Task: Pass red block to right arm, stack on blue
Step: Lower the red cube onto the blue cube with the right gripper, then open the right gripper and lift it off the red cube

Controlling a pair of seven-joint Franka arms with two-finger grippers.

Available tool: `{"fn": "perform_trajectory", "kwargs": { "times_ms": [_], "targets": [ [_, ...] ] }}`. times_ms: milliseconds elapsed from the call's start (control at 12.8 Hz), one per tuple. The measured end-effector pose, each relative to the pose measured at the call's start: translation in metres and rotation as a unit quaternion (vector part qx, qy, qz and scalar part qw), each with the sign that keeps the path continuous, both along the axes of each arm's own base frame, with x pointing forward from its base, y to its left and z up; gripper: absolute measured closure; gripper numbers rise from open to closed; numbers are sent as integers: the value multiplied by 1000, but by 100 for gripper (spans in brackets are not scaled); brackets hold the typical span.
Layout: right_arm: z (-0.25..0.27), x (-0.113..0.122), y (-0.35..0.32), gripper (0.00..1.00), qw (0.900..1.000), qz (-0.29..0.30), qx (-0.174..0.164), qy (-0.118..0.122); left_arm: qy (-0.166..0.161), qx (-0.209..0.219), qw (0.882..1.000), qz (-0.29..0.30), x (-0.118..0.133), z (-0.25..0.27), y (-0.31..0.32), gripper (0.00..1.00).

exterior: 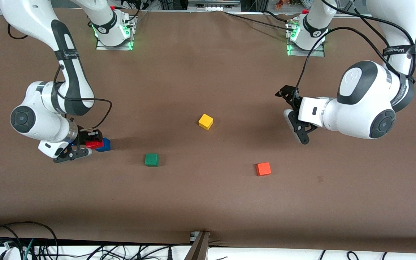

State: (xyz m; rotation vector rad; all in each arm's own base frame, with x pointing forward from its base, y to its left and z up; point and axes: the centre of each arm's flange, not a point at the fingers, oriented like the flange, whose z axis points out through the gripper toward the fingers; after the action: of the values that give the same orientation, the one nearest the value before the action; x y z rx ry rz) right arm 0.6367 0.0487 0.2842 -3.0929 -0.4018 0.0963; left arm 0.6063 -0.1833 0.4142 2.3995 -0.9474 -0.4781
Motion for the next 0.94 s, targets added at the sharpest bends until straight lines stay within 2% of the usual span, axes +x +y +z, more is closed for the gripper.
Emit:
{"fn": "perform_trajectory", "kwargs": {
  "times_ms": [157,391,548,704,939],
  "targets": [
    [-12,-8,-4,44,1000,-1,-4,-19,8,79,996,45,2,0,16,0],
    [-21,-12,-5,44,1000,-2,-6,-27,-1,181,976,120,5,26,66,0],
    [-21,-12,-6,44,999,-2,-7,-37,-4,218,962,164,-4,56,81,0],
    [-26,-14,-7,44,999,-3,-8,-45,-13,237,949,206,-15,90,82,0],
    [-35,-21,-9,44,999,-4,-9,-44,-76,260,930,249,-21,137,106,0]
  ]
}}
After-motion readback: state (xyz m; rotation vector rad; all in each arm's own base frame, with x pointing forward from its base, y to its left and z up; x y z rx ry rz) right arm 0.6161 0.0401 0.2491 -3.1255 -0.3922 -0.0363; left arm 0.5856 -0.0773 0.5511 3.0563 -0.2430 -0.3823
